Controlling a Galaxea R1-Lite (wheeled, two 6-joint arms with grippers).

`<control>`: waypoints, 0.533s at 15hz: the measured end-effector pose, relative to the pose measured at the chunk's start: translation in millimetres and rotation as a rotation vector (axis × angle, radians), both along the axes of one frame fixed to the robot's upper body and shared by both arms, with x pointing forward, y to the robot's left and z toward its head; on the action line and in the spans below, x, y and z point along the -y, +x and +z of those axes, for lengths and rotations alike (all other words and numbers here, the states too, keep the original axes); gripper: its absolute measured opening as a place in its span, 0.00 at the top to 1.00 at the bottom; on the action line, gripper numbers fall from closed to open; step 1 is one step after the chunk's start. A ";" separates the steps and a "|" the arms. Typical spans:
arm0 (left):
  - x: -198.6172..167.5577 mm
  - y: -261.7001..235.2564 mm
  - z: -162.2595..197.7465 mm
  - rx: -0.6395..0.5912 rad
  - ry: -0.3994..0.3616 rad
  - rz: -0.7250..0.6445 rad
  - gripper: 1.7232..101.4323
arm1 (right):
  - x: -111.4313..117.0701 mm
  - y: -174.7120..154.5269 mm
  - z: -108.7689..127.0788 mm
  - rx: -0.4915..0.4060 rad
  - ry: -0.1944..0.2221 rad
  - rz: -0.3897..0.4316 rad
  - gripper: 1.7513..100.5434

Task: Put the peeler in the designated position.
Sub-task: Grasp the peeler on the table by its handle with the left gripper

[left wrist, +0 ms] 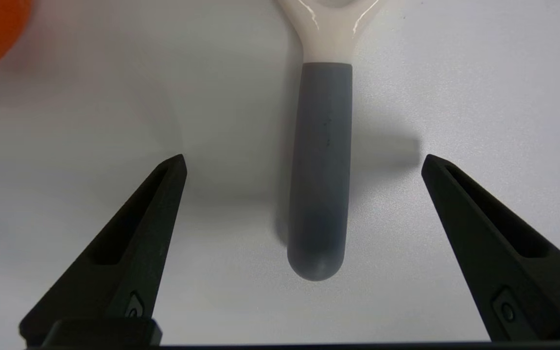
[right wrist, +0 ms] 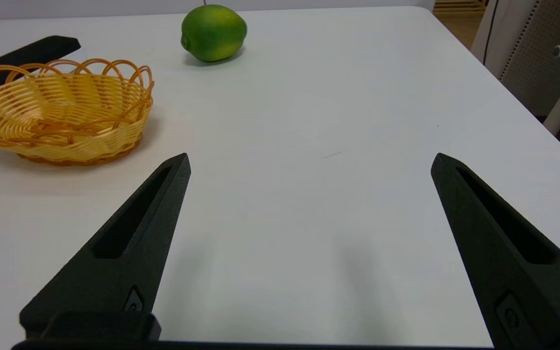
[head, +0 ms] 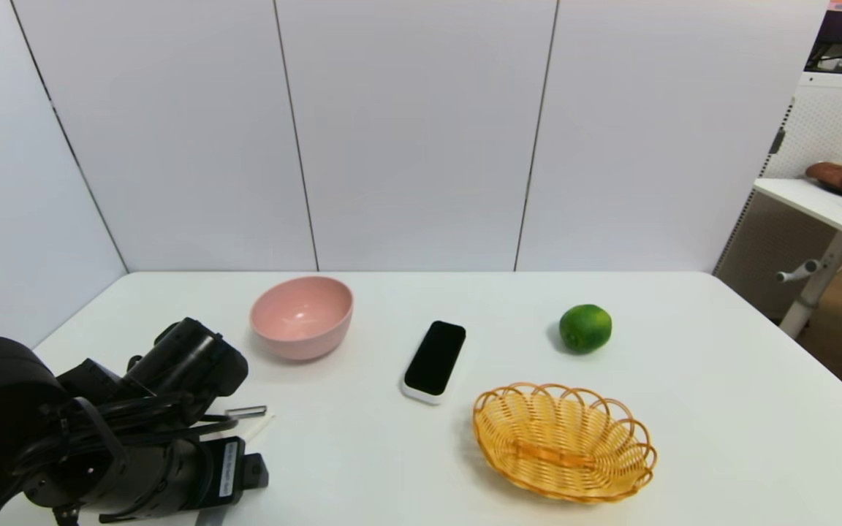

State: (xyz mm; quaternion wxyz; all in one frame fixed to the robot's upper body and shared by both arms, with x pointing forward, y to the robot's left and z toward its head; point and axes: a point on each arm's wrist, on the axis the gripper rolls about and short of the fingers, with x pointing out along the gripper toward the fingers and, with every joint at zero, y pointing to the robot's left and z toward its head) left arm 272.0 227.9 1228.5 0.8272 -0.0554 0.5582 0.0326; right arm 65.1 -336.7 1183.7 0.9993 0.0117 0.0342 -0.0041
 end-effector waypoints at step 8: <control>2.2 4.9 0.2 0.000 0.001 0.001 0.10 | 0.0 0.0 0.0 0.000 -0.001 0.000 0.03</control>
